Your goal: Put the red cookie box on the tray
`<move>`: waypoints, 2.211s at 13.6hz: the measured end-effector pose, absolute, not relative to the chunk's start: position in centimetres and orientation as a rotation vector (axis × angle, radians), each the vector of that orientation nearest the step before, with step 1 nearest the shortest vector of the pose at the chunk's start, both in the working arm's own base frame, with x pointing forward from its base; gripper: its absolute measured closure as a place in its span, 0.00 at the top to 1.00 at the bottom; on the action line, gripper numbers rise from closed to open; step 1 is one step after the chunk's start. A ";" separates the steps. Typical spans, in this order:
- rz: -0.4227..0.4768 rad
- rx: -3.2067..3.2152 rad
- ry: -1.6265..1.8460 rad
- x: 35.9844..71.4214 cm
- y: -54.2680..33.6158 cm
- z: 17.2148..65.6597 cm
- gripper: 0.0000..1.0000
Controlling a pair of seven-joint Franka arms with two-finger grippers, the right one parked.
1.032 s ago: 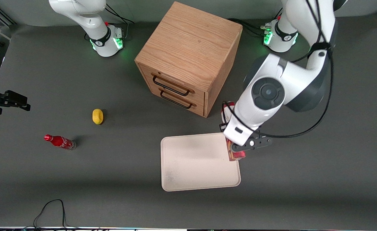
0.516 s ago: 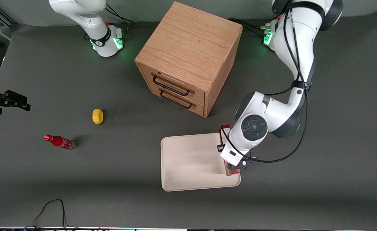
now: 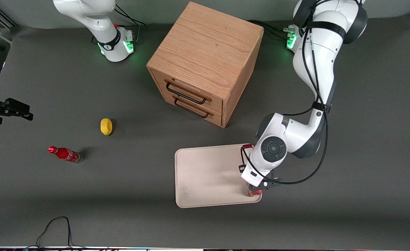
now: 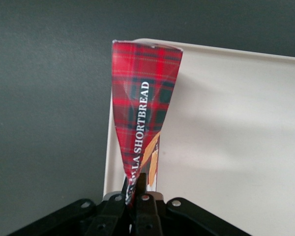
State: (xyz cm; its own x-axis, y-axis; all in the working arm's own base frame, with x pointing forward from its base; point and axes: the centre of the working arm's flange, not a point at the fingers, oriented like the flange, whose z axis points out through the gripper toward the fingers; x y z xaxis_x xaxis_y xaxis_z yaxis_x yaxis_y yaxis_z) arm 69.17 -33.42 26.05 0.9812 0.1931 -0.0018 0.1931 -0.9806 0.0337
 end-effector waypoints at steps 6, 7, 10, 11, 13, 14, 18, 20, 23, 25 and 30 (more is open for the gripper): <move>0.014 3.088 0.293 69.4 -33.3 25.7 0.03; 0.021 3.084 0.292 69.4 -33.4 25.5 0.03; 0.027 3.081 0.289 69.4 -33.5 25.4 0.03; 0.027 3.082 0.287 69.4 -33.5 25.4 0.08; 0.029 3.081 0.287 69.4 -33.5 25.4 0.29; 0.033 3.080 0.287 69.5 -33.5 25.5 0.39; 0.044 3.072 0.290 69.6 -33.8 27.8 0.80; 0.005 3.085 0.307 69.0 -33.8 31.3 1.00; -0.048 3.113 0.295 67.0 -33.6 39.3 1.00; -0.084 3.132 0.282 65.0 -33.1 44.9 1.00; -0.117 3.154 0.259 60.0 -32.0 54.9 1.00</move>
